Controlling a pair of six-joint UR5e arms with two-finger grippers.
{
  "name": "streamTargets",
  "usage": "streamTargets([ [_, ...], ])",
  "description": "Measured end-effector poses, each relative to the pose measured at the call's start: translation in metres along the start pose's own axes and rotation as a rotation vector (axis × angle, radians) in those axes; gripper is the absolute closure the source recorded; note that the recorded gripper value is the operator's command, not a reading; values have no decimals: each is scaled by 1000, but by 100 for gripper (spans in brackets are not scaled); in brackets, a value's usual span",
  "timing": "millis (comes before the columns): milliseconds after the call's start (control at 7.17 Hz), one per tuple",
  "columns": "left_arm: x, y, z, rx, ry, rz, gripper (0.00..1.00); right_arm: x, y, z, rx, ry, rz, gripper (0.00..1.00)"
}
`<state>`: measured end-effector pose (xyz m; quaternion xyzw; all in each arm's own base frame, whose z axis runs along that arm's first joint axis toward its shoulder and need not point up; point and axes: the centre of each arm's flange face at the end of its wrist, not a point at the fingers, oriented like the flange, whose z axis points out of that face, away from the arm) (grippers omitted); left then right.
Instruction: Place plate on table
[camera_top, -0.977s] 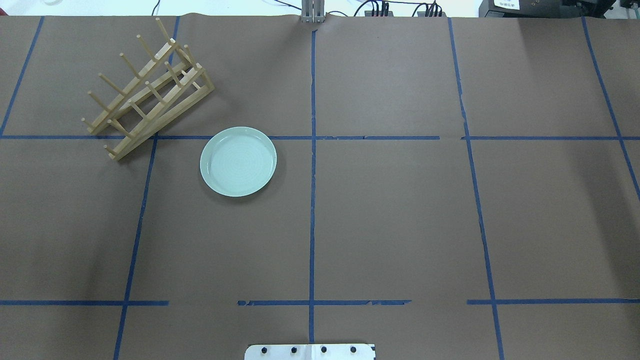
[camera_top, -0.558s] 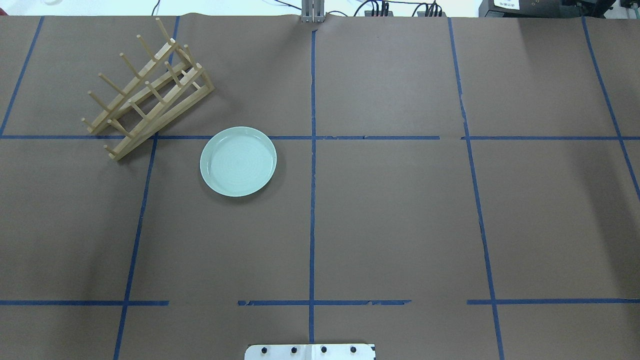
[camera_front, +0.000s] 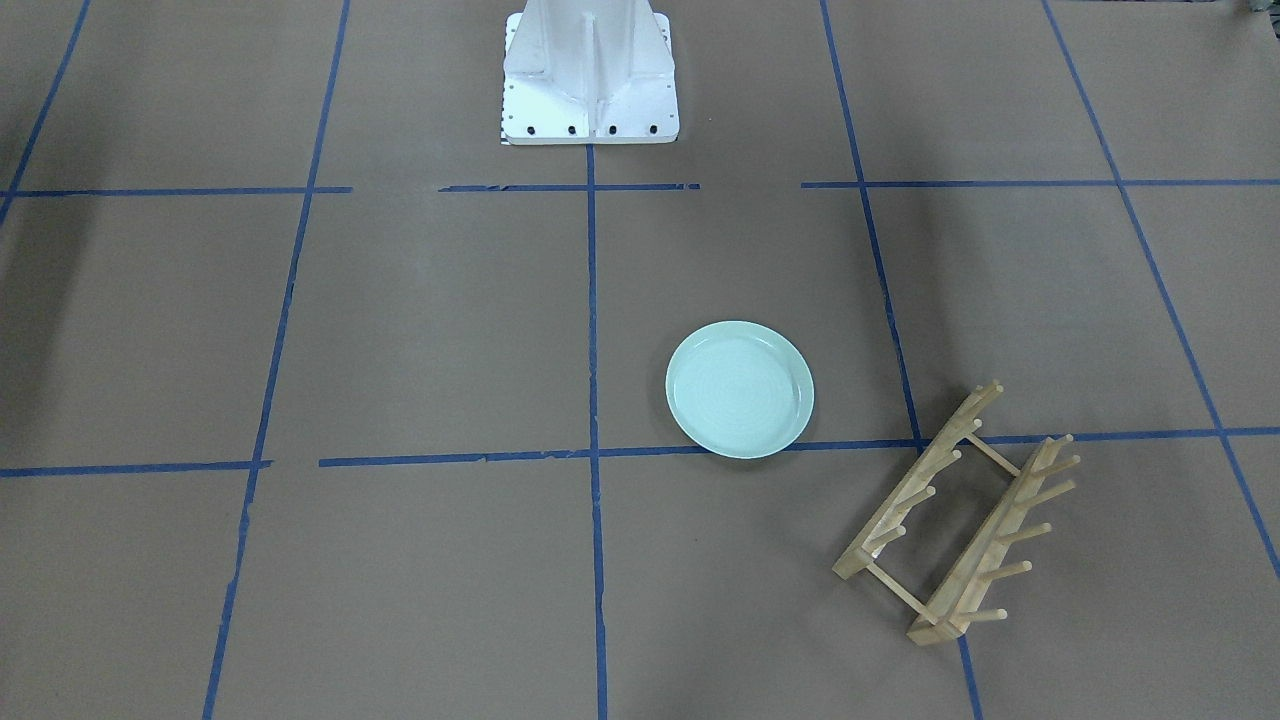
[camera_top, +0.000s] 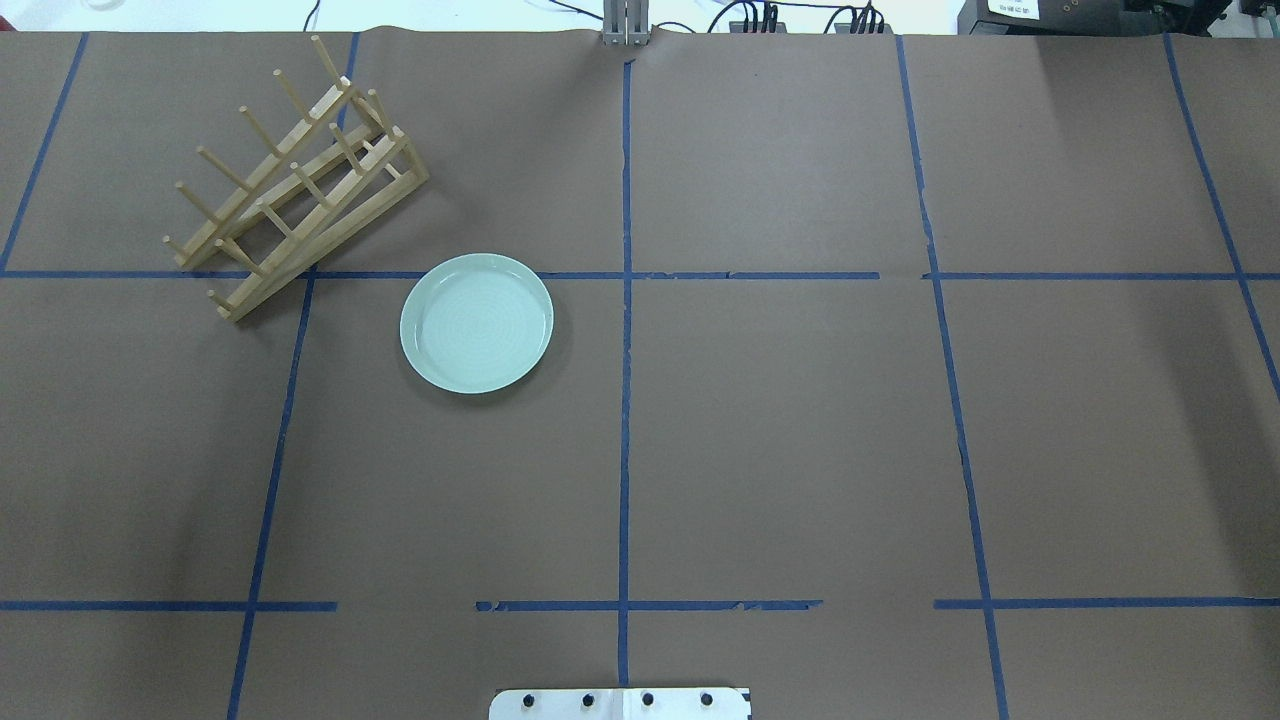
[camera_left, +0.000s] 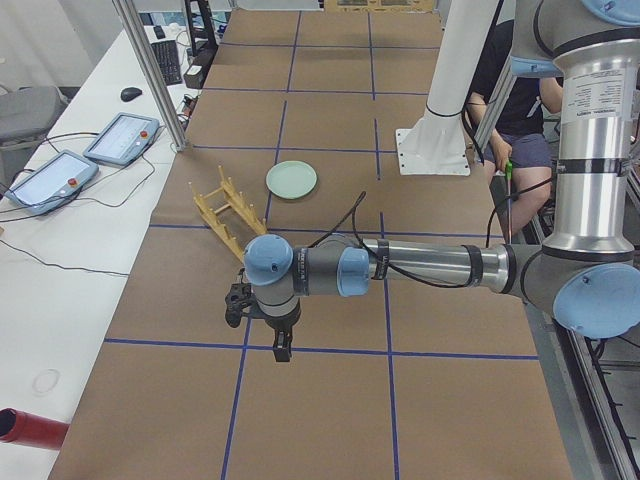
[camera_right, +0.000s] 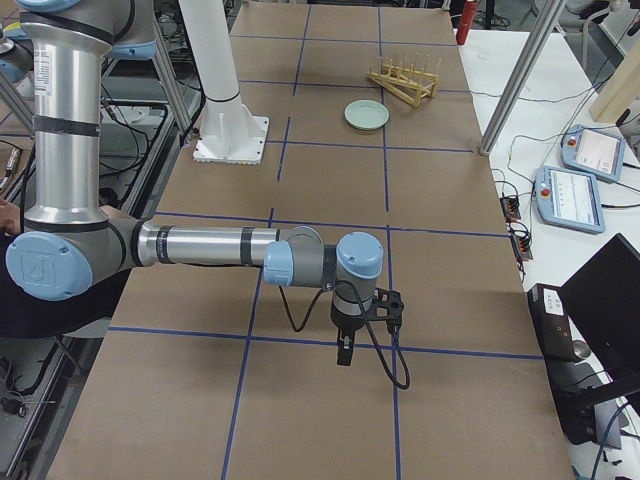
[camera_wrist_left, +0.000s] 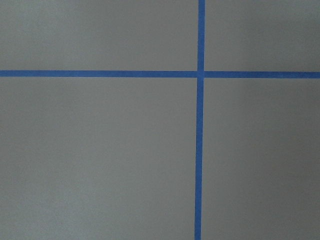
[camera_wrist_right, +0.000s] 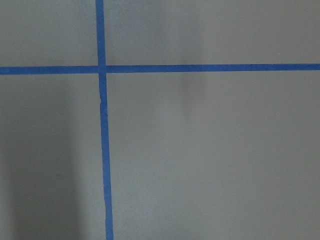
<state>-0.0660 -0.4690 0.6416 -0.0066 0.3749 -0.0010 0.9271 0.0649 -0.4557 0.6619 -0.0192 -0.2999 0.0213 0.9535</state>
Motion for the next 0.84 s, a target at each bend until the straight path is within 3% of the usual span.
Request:
streamTargets([
  [837,3,-3,-3,5,1,9,0,0,0,0,0,0,0,0],
])
